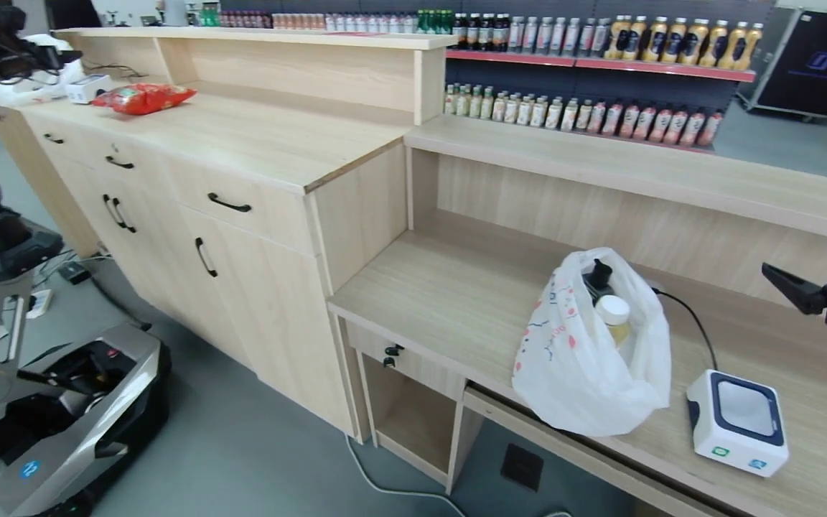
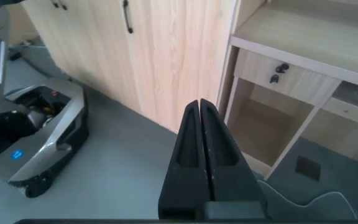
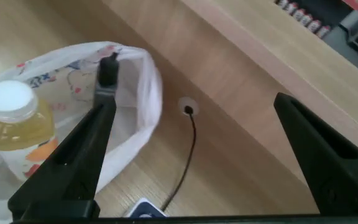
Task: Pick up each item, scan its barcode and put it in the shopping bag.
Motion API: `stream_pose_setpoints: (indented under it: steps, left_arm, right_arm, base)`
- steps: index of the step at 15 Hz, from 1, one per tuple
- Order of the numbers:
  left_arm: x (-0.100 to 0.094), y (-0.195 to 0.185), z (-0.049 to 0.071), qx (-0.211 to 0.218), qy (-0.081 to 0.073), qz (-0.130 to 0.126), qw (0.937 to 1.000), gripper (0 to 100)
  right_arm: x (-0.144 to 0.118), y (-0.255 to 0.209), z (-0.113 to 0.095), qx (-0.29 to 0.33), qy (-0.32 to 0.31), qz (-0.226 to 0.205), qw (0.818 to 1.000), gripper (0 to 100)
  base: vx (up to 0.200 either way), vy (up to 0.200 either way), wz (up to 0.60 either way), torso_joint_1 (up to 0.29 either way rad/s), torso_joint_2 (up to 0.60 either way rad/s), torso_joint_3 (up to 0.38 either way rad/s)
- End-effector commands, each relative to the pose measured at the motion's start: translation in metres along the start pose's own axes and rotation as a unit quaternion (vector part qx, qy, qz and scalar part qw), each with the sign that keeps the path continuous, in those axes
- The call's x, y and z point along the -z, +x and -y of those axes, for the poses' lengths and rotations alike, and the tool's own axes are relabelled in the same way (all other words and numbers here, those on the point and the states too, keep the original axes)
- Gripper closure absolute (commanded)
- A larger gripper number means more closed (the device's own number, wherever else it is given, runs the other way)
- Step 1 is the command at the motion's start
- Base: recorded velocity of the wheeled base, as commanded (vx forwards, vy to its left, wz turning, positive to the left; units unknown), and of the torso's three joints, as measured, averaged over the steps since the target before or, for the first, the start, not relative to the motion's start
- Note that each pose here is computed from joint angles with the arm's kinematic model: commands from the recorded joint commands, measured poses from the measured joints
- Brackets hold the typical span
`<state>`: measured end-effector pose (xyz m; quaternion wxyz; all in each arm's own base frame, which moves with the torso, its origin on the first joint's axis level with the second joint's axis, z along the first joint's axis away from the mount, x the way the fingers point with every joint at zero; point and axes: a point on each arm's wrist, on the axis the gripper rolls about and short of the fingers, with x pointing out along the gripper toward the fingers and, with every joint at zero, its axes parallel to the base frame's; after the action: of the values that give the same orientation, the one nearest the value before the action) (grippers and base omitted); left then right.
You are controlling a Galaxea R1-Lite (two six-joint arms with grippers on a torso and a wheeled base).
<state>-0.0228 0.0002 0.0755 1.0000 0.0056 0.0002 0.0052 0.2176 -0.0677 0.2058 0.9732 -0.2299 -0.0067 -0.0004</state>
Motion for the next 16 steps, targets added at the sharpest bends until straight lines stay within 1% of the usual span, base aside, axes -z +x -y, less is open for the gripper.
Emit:
stream_pose_setpoints:
  steps: [1,3,6,7,8,9,10,12,16]
  left_arm:
    - [0.0,0.0,0.0,0.0,0.0,0.0,1.0,100]
    - [0.0,0.0,0.0,0.0,0.0,0.0,1.0,100]
    - [0.0,0.0,0.0,0.0,0.0,0.0,1.0,100]
    - [0.0,0.0,0.0,0.0,0.0,0.0,1.0,100]
    - [0.0,0.0,0.0,0.0,0.0,0.0,1.0,100]
    - [0.0,0.0,0.0,0.0,0.0,0.0,1.0,100]
    - [0.0,0.0,0.0,0.0,0.0,0.0,1.0,100]
    - [0.0,0.0,0.0,0.0,0.0,0.0,1.0,100]
    - [0.0,0.0,0.0,0.0,0.0,0.0,1.0,100]
  right_arm:
    - [-0.026,-0.002,-0.004,0.025,0.009,0.023,0.999,0]
    - [-0.028,-0.005,-0.005,0.04,0.013,0.009,0.999,0]
    - [-0.026,-0.011,-0.005,0.095,0.051,-0.027,0.994,0]
    - [-0.023,-0.012,-0.005,0.105,0.056,-0.04,0.992,0]
    - [-0.023,-0.012,-0.005,0.109,0.061,-0.042,0.991,0]
    - [-0.022,-0.014,-0.005,0.11,0.08,-0.041,0.99,0]
    - [-0.015,-0.019,-0.005,0.117,0.118,-0.051,0.985,0]
    - [-0.007,-0.033,-0.01,0.125,0.145,-0.063,0.98,0]
    - [0.007,-0.064,-0.028,0.124,0.152,-0.085,0.977,0]
  base:
    - [0.0,0.0,-0.6,0.002,0.01,0.002]
    - [0.0,0.0,-0.6,0.002,0.0,0.002]
    - [0.0,0.0,-0.6,-0.001,0.0,0.002]
    - [0.0,0.0,-0.6,0.007,0.0,0.002]
    - [0.0,0.0,-0.6,0.002,0.0,0.007]
    - [0.0,0.0,0.0,0.0,0.0,0.0]
    - [0.0,0.0,0.0,0.0,0.0,0.0]
    - [0.0,0.0,0.0,0.0,0.0,0.0]
    - [0.0,0.0,0.0,0.0,0.0,0.0]
